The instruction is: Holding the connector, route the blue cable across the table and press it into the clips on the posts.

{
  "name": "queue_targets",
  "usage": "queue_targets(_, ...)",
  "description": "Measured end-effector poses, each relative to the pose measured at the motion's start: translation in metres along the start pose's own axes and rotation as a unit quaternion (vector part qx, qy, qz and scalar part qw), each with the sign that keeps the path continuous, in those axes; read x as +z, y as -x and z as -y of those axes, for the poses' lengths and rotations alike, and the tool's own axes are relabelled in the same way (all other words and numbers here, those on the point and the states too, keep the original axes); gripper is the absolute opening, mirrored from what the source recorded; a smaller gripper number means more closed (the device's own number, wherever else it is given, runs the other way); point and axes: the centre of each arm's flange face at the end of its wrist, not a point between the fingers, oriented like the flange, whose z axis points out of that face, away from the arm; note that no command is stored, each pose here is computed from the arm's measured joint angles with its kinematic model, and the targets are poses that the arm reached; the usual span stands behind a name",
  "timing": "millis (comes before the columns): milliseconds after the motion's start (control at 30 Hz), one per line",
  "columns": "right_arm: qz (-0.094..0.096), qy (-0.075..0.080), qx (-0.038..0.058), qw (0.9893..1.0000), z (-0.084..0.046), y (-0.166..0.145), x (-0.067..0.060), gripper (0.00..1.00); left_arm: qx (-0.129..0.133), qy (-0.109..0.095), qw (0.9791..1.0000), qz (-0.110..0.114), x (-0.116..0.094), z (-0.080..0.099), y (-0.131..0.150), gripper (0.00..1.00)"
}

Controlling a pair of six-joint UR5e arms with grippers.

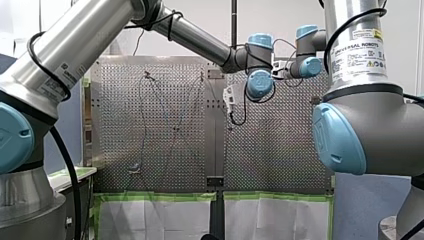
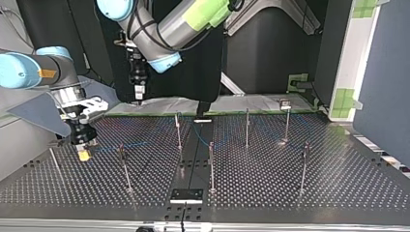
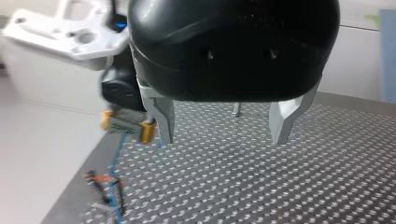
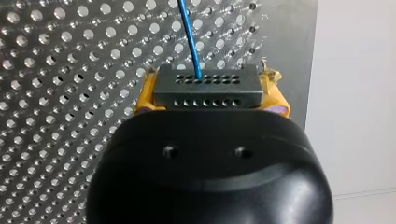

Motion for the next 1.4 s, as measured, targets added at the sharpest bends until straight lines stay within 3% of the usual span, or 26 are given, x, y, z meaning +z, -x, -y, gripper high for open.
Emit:
queue_targets(333, 0.000, 0.000, 0.0001, 1.0000, 0.000, 0.000, 0.000, 0.00, -0.061, -0.007, 0.9978, 0.026, 0.023, -0.030, 0.029, 1.00)
queue_targets(633, 0.000, 0.000, 0.0004, 1.0000, 0.000, 0.000, 0.000, 0.00, -0.117, -0.009, 0.9915, 0.056, 0.042, -0.066, 0.056, 1.00)
queue_targets(1033, 0.001, 0.000, 0.0002, 1.0000, 0.000, 0.001, 0.000, 0.00, -0.115, 0.017, 0.9910, 0.065, 0.028, -0.086, 0.027, 1.00)
queue_targets(1400, 0.000, 0.000, -0.0006, 1.0000, 0.000, 0.000, 0.000, 0.00, -0.153, 0.048, 0.9841, 0.077, 0.027, -0.120, -0.001, 1.00)
